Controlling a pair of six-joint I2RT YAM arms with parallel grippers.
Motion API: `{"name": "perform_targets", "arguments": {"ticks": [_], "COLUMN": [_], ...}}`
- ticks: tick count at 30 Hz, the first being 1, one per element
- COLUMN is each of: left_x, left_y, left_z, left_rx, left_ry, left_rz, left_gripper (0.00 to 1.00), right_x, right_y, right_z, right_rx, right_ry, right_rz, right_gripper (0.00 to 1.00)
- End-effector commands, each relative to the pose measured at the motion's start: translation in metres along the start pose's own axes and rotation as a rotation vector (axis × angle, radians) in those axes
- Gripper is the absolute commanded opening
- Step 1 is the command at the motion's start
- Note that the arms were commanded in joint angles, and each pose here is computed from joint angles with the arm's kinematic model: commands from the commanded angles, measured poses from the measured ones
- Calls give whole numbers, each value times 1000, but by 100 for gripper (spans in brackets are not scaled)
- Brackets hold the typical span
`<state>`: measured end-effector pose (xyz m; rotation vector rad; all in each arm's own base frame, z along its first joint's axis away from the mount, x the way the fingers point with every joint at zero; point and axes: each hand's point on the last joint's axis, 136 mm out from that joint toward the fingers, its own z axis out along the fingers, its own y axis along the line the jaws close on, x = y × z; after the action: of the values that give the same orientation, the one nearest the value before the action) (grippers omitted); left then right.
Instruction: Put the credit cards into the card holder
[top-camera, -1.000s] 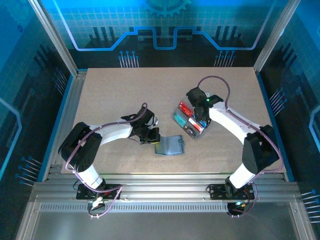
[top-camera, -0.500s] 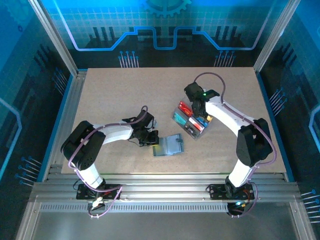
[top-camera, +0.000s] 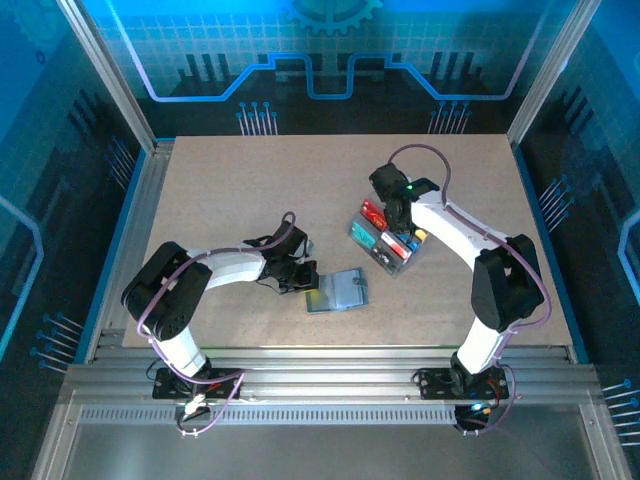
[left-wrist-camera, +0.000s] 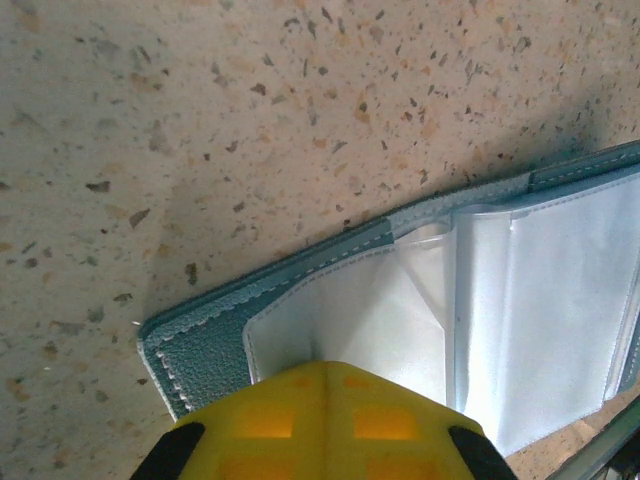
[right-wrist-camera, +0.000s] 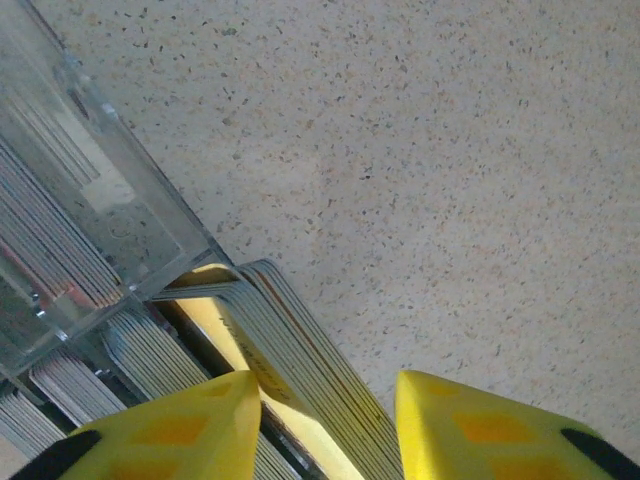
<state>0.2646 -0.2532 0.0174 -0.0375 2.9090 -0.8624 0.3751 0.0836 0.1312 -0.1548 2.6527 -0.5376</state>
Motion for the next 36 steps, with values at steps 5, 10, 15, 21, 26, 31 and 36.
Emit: {"name": "perform_targets", "arguments": {"ticks": [5, 10, 15, 21, 26, 31, 36], "left_x": [10, 10, 10, 10, 10, 10, 11], "left_y": [8, 9, 8, 9, 10, 10, 10], "left_z": [7, 8, 9, 10, 10, 11, 11], "left_rx": [-9, -7, -5, -6, -7, -6, -5], "left_ry": [30, 30, 32, 33, 34, 35, 34], "left_rz": [-39, -42, -42, -45, -49, -50, -50], "left_gripper": [0, 0, 0, 0, 0, 0, 0], "right_x": [-2, -3, -4, -4, -5, -4, -6], "right_y": [-21, -23, -25, -25, -26, -21, -12], "right_z": [-9, -12, -15, -17, -22, -25, -29], "right_rx": [36, 38, 39, 35, 23, -8, -57], "right_ry": [-19, -22, -23, -23, -33, -27, -26], "right_rz": [41, 41, 39, 39, 38, 22, 3], "right_gripper": [31, 27, 24, 20, 15, 12, 9]}}
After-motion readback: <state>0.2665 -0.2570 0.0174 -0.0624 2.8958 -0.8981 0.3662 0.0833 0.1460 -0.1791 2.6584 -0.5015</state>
